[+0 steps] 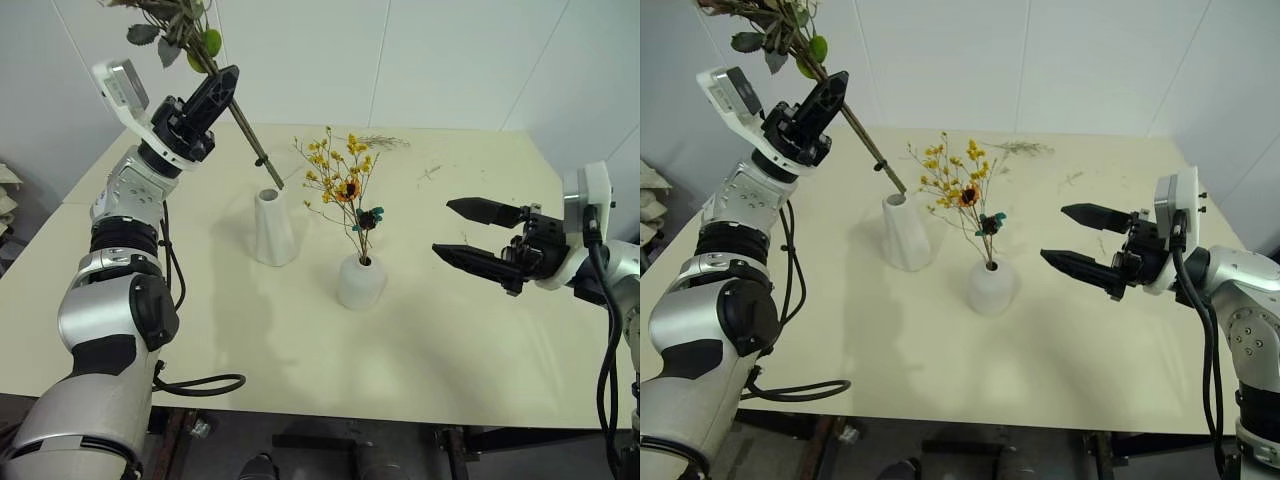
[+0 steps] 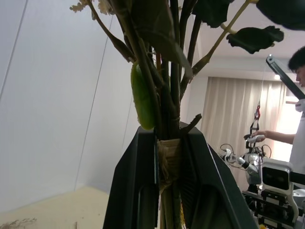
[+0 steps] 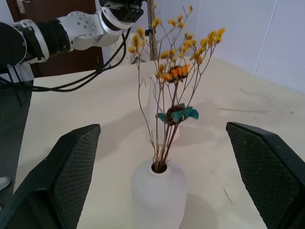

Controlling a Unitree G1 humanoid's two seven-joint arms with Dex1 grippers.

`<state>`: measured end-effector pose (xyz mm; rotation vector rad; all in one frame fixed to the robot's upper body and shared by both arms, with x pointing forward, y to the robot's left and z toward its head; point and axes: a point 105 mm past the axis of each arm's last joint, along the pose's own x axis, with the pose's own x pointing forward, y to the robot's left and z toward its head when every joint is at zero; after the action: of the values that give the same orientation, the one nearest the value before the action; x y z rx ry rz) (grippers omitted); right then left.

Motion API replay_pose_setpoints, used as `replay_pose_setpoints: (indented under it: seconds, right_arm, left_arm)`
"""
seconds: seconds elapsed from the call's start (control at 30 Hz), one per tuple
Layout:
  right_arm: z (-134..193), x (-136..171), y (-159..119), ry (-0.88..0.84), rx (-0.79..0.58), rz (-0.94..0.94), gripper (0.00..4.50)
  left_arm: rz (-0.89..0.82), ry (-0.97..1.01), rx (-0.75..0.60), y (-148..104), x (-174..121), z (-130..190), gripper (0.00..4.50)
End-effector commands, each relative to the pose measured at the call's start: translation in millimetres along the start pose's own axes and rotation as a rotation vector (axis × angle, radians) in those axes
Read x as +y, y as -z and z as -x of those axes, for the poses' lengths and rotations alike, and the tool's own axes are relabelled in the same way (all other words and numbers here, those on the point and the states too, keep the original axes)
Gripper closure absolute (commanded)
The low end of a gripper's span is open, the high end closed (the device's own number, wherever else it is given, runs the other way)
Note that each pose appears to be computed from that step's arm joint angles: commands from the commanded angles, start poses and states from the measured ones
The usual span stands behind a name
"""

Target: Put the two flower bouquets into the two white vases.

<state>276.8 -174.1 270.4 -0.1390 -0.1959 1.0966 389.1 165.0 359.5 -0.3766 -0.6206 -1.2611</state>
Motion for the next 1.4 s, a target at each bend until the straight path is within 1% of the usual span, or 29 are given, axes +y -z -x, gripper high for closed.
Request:
replay_pose_setpoints:
  seconds: [0.03, 0.3, 0.6, 0.9, 1.4]
  right_arm:
    - [3.7, 4.3, -11.6, 0.013, -0.006, 0.070, 0.00]
    - [4.5, 5.9, -8.2, 0.031, 0.006, 0.074, 0.00]
    - [3.2, 5.1, -4.4, 0.044, 0.019, 0.073, 0.00]
    - [1.2, 3.9, -0.3, 0.046, 0.028, 0.070, 0.00]
    - [2.6, 5.5, 2.3, 0.059, 0.038, 0.070, 0.00]
  left_arm:
    - [-0.074, 0.030, 0.012, -10.5, -3.5, -13.0, 4.24]
    - [-0.149, 0.027, 0.071, -13.1, -2.8, -16.8, 4.24]
    - [-0.234, 0.004, 0.166, -15.9, 0.0, -10.0, 4.24]
    - [-0.308, -0.076, 0.164, -21.5, 8.2, -7.5, 4.24]
    - [-0.284, -0.125, 0.193, 0.4, 15.5, -4.9, 4.24]
